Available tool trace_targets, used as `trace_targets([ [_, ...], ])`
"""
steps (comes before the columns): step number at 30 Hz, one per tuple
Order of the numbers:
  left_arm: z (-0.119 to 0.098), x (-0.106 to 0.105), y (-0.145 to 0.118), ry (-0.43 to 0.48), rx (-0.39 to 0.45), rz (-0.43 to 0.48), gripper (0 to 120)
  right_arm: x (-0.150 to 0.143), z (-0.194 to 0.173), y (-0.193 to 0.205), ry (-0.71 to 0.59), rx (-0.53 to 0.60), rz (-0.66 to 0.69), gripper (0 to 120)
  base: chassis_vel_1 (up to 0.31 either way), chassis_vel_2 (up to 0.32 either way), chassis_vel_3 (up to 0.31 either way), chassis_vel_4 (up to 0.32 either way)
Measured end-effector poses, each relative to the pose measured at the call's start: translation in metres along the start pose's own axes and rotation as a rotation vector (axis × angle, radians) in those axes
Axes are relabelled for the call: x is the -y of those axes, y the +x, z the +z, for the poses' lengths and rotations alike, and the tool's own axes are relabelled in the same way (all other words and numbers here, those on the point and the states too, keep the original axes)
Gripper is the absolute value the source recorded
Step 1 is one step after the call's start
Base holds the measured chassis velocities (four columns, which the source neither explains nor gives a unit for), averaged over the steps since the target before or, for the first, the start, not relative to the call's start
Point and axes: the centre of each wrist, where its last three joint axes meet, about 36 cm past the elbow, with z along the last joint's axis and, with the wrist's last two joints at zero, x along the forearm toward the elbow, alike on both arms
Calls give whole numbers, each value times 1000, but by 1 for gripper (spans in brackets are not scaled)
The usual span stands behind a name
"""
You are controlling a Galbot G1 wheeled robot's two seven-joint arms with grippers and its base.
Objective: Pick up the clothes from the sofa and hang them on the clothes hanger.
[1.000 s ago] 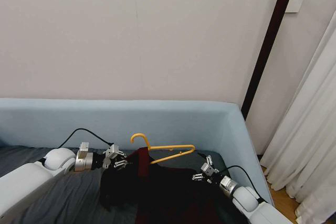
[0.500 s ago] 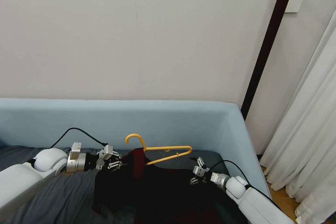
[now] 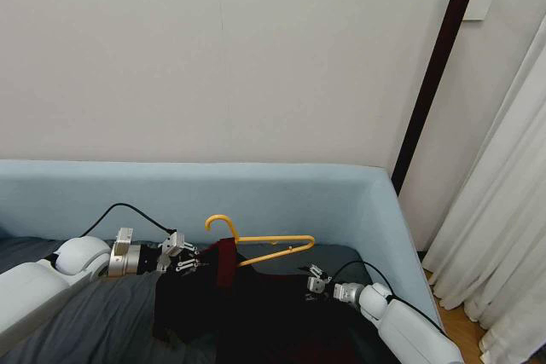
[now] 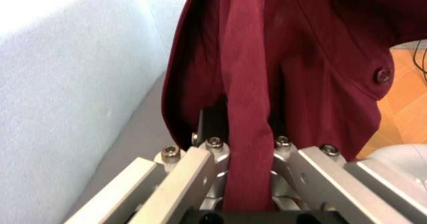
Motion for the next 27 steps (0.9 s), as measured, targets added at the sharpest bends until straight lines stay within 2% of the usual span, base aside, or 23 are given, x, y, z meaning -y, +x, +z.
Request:
trace_targets([
  [3,1,1,1,2,1,-3,2,0,0,0,-1,6,9,41,0,0,0,0],
  [4,1,1,1,2,1,-3,2,0,0,0,-1,6,9,41,0,0,0,0],
  [8,2,2,2,4,3,-3,2,-2,0,-1,-8,9,6,23,0,0,0,0],
  [9,2,2,2,4,3,-3,2,-2,0,-1,-8,9,6,23,0,0,0,0],
  [12,4,2,4,7,-2,-8,2,-5,-1,-1,-18,14,13,9,0,0,0,0],
  [13,4,2,4,7,-2,-8,2,-5,-1,-1,-18,14,13,9,0,0,0,0],
  [15,4,2,5,6,-4,-8,2,-5,-1,-1,-22,16,14,0,0,0,0,0],
  [27,3,6,12,2,-17,-2,2,-4,-2,0,-98,51,83,0,0,0,0,0],
])
